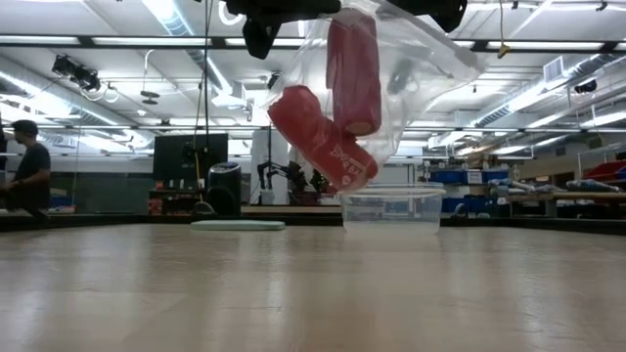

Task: Roll bandage
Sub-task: Put the transparent zip bag into the green tupperware

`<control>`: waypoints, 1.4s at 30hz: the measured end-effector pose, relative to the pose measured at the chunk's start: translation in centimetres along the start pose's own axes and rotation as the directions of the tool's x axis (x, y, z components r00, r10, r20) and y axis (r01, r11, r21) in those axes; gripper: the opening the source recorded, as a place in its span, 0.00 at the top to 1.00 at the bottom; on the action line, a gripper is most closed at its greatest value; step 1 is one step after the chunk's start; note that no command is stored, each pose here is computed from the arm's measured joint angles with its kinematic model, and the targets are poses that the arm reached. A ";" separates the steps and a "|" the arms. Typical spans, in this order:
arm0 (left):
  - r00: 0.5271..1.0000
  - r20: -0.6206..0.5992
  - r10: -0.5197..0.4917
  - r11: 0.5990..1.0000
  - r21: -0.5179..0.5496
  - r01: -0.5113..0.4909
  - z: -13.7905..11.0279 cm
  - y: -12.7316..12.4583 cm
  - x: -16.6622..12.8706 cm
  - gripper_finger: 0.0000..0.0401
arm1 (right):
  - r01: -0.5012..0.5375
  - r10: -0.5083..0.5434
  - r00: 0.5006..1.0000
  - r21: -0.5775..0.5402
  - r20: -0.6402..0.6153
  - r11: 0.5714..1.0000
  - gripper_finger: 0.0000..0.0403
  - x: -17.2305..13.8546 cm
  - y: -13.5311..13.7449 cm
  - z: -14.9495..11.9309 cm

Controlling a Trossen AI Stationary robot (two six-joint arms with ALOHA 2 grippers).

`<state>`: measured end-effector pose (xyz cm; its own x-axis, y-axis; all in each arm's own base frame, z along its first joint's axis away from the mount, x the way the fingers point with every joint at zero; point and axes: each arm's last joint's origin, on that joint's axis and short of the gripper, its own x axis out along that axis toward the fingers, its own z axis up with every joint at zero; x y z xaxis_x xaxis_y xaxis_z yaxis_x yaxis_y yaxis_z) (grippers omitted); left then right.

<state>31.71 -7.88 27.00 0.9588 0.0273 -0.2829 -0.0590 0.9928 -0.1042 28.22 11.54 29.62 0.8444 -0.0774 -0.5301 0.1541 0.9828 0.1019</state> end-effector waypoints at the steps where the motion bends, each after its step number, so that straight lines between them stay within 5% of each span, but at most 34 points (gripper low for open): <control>1: 1.000 -0.001 0.000 1.000 0.000 0.000 0.0 0.0 0.0 1.00 | -0.001 0.001 1.000 0.001 0.001 1.000 0.58 0.0 0.0 0.0; 14: 1.000 -0.007 0.001 1.000 0.005 -0.001 -0.1 0.0 0.0 1.00 | 0.100 -0.104 0.994 -0.082 -0.041 0.992 0.61 2.6 -0.1 -1.2; 26: 1.000 -0.028 0.005 1.000 0.016 -0.005 -0.3 0.1 0.0 1.00 | 0.101 -0.112 0.991 -0.139 -0.071 0.985 0.96 2.6 -0.3 -1.4; 30: 1.000 -0.024 0.009 0.999 0.046 -0.008 -0.3 -0.1 0.0 0.98 | 0.090 -0.100 0.992 -0.142 -0.071 0.986 0.97 2.6 -0.3 -1.3; 42: 0.991 0.014 0.135 0.988 0.073 -0.136 0.1 0.0 -0.5 0.58 | 0.082 -0.096 0.991 -0.141 -0.091 0.987 0.99 2.7 -0.6 -1.4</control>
<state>31.28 -7.84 27.21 0.9459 0.1629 -0.2806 -0.1682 0.9857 0.0051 29.70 10.97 26.96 0.7757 -0.1555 -0.6116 0.1492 0.9869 -0.0616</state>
